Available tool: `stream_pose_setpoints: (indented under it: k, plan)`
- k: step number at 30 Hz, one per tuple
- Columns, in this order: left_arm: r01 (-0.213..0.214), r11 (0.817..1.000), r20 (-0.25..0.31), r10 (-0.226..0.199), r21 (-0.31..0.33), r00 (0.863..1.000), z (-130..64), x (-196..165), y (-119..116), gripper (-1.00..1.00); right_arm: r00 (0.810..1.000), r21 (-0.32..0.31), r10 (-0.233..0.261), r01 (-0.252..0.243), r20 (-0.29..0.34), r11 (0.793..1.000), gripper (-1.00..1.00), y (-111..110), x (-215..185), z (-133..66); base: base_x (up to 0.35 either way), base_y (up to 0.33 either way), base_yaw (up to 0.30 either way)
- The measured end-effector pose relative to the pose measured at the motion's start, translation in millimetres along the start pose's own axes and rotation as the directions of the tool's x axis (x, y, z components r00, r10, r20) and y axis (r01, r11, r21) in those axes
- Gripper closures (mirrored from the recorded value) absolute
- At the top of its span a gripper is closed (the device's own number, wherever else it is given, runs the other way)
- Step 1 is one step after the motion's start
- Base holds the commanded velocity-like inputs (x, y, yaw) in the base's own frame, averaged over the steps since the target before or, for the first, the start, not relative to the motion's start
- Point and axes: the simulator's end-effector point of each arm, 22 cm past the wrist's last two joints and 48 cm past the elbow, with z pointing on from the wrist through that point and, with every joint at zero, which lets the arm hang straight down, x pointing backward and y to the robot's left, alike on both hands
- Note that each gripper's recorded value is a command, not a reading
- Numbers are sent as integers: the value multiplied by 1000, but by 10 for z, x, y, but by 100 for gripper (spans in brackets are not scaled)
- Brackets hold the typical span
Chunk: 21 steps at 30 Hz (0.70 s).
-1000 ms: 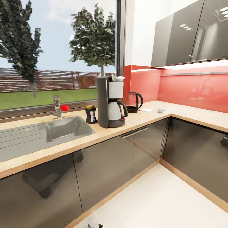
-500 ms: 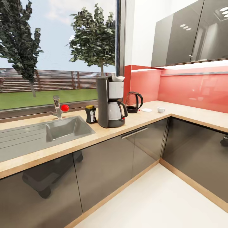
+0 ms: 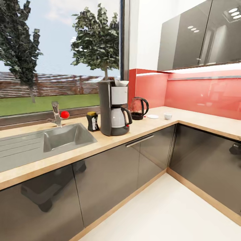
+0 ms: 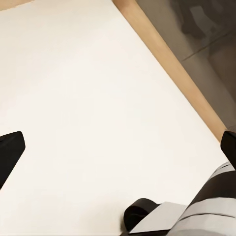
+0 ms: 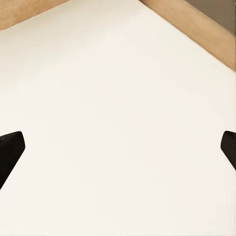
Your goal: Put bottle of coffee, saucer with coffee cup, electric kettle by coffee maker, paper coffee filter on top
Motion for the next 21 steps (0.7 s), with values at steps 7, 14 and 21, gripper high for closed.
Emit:
stream_pose_setpoints:
  k: [7, 14, 21]
  plan:
    - [0, 1000, 0, 0, 0, 1000, 3, 0, -3, -100, 1000, 0, 0, 0, -1, 1000, -100, 0, 1, 0, 7, -17, -223]
    - [1, 1000, 0, -1, 0, 1000, 6, 2, -5, -100, 1000, 0, 1, -1, 0, 1000, -100, 5, 0, 1, 1, -199, -60]
    - [1, 1000, 0, -1, 0, 1000, 7, 2, -4, -100, 1000, -1, 1, -1, 0, 1000, -100, 14, 2, 2, 0, -281, -11]
